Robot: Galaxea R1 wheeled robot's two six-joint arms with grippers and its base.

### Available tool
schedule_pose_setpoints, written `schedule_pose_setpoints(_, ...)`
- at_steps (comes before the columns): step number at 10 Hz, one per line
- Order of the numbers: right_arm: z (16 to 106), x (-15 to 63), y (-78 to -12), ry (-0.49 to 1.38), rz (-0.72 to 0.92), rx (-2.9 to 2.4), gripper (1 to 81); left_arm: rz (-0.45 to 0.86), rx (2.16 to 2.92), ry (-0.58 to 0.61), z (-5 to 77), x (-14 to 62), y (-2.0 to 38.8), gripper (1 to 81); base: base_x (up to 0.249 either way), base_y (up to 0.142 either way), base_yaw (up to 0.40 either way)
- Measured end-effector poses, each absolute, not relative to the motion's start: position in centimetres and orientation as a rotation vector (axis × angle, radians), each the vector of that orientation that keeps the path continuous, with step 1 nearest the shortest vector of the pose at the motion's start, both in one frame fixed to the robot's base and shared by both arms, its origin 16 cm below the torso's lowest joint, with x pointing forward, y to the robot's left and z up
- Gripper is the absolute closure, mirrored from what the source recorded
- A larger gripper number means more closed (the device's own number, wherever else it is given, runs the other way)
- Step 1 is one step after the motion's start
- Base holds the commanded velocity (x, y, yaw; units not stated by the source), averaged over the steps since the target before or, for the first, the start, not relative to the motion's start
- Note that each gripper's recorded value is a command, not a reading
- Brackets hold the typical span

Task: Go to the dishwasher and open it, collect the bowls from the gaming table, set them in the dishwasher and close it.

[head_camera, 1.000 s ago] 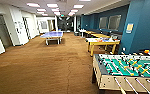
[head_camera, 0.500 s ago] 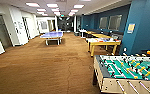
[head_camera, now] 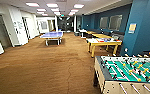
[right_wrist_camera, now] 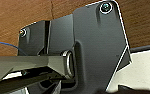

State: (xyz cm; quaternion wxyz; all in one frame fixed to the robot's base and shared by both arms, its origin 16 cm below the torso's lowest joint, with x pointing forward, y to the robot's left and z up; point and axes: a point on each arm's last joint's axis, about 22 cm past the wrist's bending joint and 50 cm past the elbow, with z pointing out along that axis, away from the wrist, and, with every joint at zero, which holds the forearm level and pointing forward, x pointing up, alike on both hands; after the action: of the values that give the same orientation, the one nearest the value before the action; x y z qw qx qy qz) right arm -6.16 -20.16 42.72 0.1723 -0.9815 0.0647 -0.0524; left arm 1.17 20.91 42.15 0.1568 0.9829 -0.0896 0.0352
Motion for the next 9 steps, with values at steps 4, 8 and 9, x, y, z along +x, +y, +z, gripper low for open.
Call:
schedule_pose_setpoints(4, 42.6, -6.3, -21.9, 0.184, -0.149, -2.806, 1.0, 0.105, 2.813, -0.257, 42.2, 1.3, 21.0, 1.0, 0.102, 0.000, 0.000)
schedule_pose_setpoints(8, 42.6, -6.2, -22.3, 0.183, -0.152, -2.812, 1.0, 0.105, 2.813, -0.257, 42.2, 1.3, 21.0, 1.0, 0.102, 0.000, 0.000)
schedule_pose_setpoints(9, 42.6, -6.2, -22.4, 0.183, -0.153, -2.813, 1.0, 0.104, 2.814, -0.257, 42.2, 1.2, 21.0, 1.0, 0.107, 0.000, 0.000)
